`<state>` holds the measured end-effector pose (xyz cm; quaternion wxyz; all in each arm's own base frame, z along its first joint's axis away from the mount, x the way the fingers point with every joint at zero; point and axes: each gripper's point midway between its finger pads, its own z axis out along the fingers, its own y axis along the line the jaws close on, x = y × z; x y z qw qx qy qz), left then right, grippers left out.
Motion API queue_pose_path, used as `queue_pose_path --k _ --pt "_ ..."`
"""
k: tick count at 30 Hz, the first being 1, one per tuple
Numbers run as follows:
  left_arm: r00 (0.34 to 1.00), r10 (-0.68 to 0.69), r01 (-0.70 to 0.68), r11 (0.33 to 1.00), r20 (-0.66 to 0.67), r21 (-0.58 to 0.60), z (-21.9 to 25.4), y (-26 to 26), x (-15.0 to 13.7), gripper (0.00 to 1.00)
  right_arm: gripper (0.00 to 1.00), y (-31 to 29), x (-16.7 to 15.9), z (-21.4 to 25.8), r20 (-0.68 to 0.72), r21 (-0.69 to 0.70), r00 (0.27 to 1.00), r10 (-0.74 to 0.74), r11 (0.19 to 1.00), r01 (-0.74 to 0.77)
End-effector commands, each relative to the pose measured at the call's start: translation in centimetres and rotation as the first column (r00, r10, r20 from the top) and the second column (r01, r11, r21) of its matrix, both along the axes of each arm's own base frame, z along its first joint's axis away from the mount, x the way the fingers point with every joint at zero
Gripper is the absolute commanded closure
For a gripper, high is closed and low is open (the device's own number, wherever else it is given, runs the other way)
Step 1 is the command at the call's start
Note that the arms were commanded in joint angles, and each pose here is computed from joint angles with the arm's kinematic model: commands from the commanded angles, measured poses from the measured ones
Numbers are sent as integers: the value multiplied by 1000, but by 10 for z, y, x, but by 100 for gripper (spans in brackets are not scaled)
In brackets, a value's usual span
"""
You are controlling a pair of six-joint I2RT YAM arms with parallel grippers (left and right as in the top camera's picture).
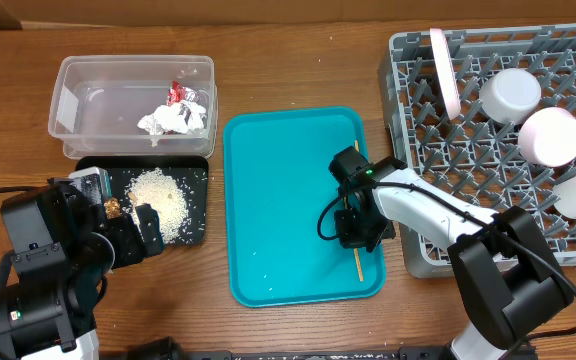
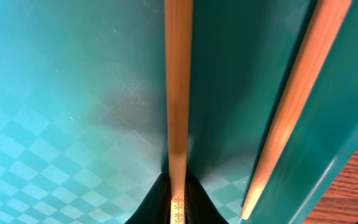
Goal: Sort waste into correct bins and load items into the dishwasher
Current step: 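Carry the chopstick with right gripper into the rack and release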
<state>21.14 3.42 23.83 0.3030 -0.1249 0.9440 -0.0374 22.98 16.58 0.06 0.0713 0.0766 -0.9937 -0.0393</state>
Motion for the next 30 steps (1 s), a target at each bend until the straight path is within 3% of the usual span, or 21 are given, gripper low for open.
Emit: queue_pose_path --k 1,9,14,21,30 --pt "1000 5 -5 1000 11 -13 2 -1 0 0 94 -12 -1 -18 -8 -72 1000 -1 997 0" --pt "1000 5 -5 1000 11 -13 2 -1 0 0 96 -4 15 3 32 -53 999 0 999 2" --pt "1000 5 -5 1000 11 -13 2 -1 0 0 96 2 46 54 185 -24 983 -4 1000 8" --pt "1000 5 -5 1000 11 -13 2 -1 0 0 96 -34 91 142 440 -20 895 -76 995 94" --pt "1000 5 -5 1000 11 -13 2 -1 0 0 96 -96 101 149 436 -82 899 -47 992 92"
